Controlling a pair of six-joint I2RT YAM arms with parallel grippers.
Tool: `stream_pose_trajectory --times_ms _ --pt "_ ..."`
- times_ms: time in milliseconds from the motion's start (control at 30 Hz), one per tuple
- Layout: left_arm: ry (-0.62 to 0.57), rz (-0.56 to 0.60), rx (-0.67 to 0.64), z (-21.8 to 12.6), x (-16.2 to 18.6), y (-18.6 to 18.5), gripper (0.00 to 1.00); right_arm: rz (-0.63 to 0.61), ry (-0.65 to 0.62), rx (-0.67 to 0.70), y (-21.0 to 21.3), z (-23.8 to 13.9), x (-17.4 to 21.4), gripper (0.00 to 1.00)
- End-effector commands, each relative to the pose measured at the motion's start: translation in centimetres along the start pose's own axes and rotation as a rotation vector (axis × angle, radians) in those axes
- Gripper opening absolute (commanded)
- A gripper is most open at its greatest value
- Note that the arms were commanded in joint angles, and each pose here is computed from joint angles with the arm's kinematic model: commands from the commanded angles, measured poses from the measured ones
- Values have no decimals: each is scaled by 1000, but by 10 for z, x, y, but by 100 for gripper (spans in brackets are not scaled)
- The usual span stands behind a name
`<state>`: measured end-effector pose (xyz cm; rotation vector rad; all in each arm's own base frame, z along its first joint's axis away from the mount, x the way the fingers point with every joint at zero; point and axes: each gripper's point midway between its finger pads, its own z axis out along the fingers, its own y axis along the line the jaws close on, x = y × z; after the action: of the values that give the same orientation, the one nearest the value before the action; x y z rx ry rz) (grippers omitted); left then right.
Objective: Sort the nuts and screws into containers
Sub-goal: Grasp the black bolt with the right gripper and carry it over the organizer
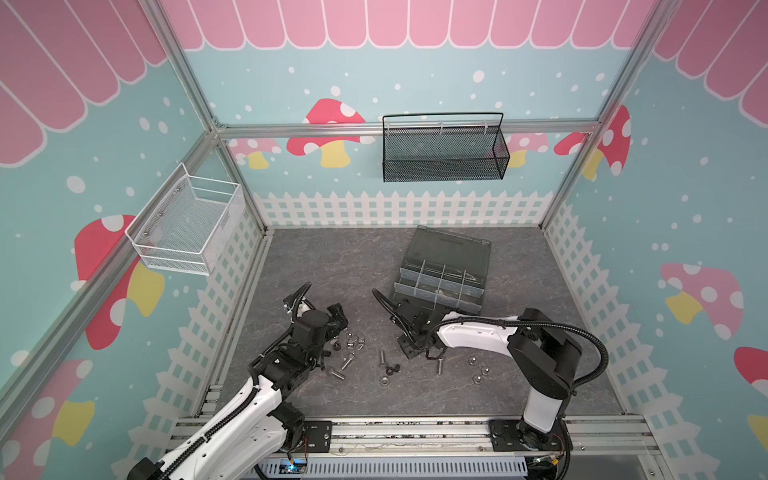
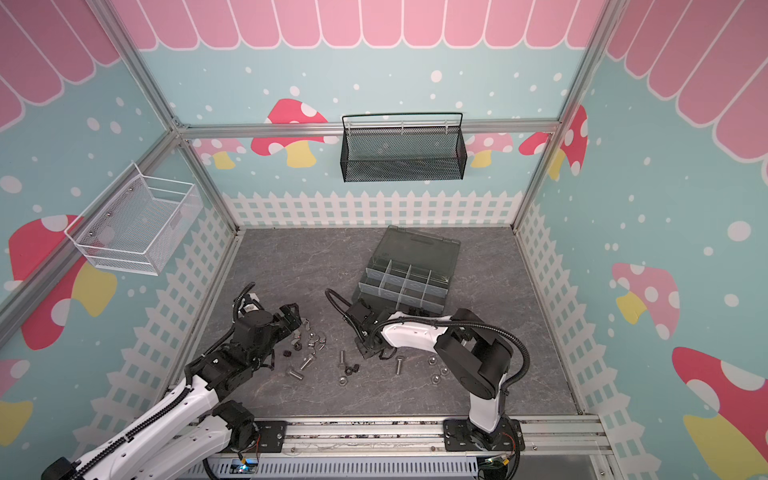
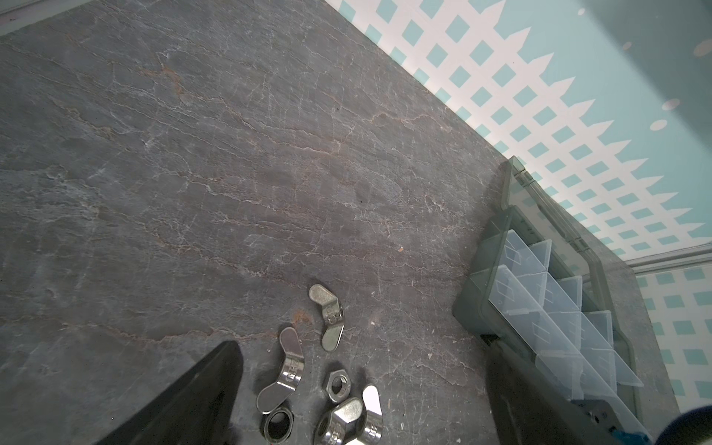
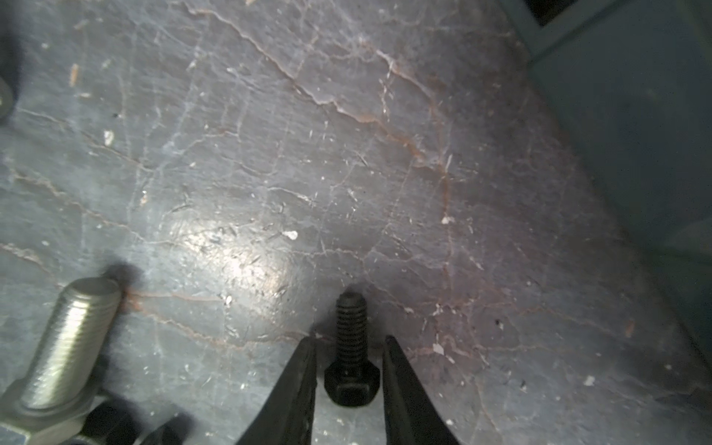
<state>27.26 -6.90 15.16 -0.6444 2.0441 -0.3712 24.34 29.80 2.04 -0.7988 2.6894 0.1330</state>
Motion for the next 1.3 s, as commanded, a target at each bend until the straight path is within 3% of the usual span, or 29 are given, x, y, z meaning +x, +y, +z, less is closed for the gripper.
stream_pose_trajectory --times_ms 0,300,533,900,1267 --pt "8 -16 -18 2 4 6 100 -14 93 13 -6 6 29 29" --pt "9 -20 -17 2 4 6 99 -11 71 22 -8 1 25 8" --pt "9 -20 -16 1 4 6 100 -2 7 26 -9 -12 11 1" --pt "3 -23 -10 0 0 3 99 75 -125 59 -34 -51 -14 0" --pt "9 -21 -11 2 -1 -1 99 230 -229 54 -98 -83 -26 0"
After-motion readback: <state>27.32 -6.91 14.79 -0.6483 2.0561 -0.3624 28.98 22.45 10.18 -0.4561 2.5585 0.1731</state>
